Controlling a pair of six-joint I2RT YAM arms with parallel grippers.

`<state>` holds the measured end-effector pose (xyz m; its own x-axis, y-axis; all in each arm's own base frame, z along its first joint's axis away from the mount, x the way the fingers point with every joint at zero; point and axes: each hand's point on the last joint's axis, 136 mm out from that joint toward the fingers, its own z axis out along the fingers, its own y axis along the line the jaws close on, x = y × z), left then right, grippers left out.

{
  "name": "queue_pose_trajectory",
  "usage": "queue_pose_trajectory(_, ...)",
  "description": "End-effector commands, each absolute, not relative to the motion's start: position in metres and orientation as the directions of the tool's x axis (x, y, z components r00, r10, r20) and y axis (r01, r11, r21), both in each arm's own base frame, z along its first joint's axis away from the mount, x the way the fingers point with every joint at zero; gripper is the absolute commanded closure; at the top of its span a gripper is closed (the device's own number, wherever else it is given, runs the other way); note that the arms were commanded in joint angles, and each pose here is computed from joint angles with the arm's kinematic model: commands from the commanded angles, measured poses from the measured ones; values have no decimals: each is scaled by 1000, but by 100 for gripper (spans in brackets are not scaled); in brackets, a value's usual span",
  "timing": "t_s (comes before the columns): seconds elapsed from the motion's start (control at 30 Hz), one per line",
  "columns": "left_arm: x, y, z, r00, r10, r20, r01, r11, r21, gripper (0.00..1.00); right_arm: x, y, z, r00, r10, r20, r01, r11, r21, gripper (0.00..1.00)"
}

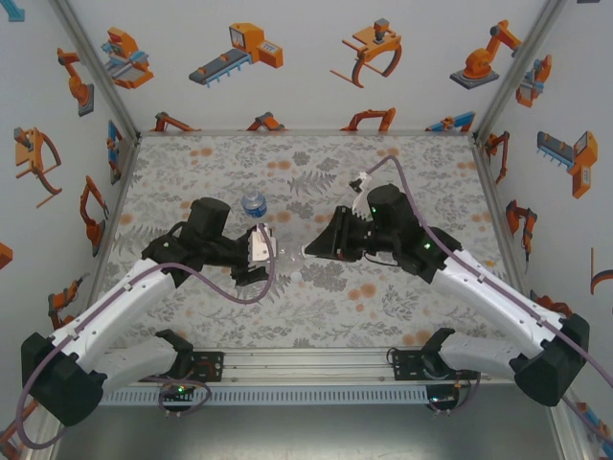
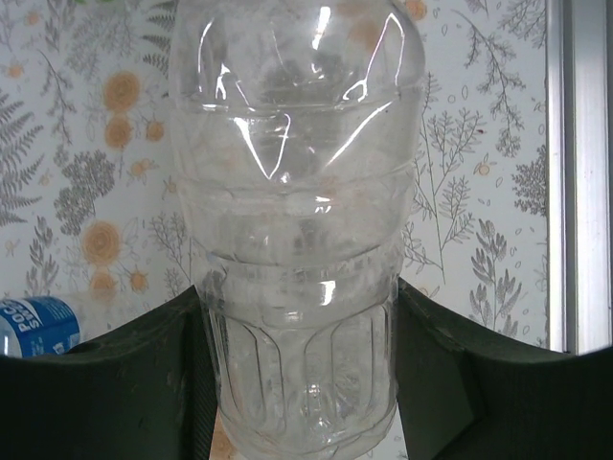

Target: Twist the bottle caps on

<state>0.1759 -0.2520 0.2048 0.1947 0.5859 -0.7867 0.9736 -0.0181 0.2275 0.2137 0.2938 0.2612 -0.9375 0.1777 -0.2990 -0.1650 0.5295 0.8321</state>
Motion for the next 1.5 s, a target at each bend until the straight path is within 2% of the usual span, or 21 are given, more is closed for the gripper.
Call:
queue_pose_trajectory(0.0,163,-265,228,268,488,-830,962,-89,258,100,225,300,247,-945,310,-107,62,488,871,94)
queue_pose_trajectory(0.03,163,-264,228,268,490,-829,962,-87,259,100,226,300,249,-943,315,-110,62,489,870,94)
queue_pose_trajectory(0.2,163,-264,229,267,489,-830,962,-87,258,100,234,288,280,-894,273,-356,-158,551,819,79)
queue_pose_trajectory(0.3,163,-265,229,266,489,-831,963,-88,256,100,234,279,306,-820,227,-525,-322,574,753,59)
queue_pose_trajectory(0.37,163,-265,230,268,486,-832,962,-89,258,100,232,273,318,-754,177,-632,-430,595,679,51)
queue_pose_trajectory(0.5,162,-265,229,271,485,-832,962,-95,258,100,228,266,330,-600,52,-799,-610,616,498,52)
queue_pose_trajectory(0.6,159,-265,228,277,479,-833,960,-103,259,100,214,274,344,-439,-67,-896,-775,533,340,52)
queue_pose_trajectory(0.67,158,-265,229,278,473,-836,960,-109,258,100,201,281,351,-311,-138,-940,-871,438,224,51)
queue_pose_trajectory(0.87,151,-267,232,282,446,-849,959,-142,244,100,160,294,352,51,-242,-969,-989,124,-82,52)
queue_pose_trajectory(1.07,151,-267,231,278,450,-848,960,-147,237,100,139,295,338,249,-232,-940,-968,-38,-247,50)
queue_pose_trajectory(1.33,150,-268,230,279,448,-850,960,-153,235,100,138,300,325,290,-189,-938,-957,-60,-283,52)
queue_pose_trajectory(1.47,150,-268,230,278,447,-850,960,-155,233,100,139,300,322,292,-187,-938,-957,-60,-285,57)
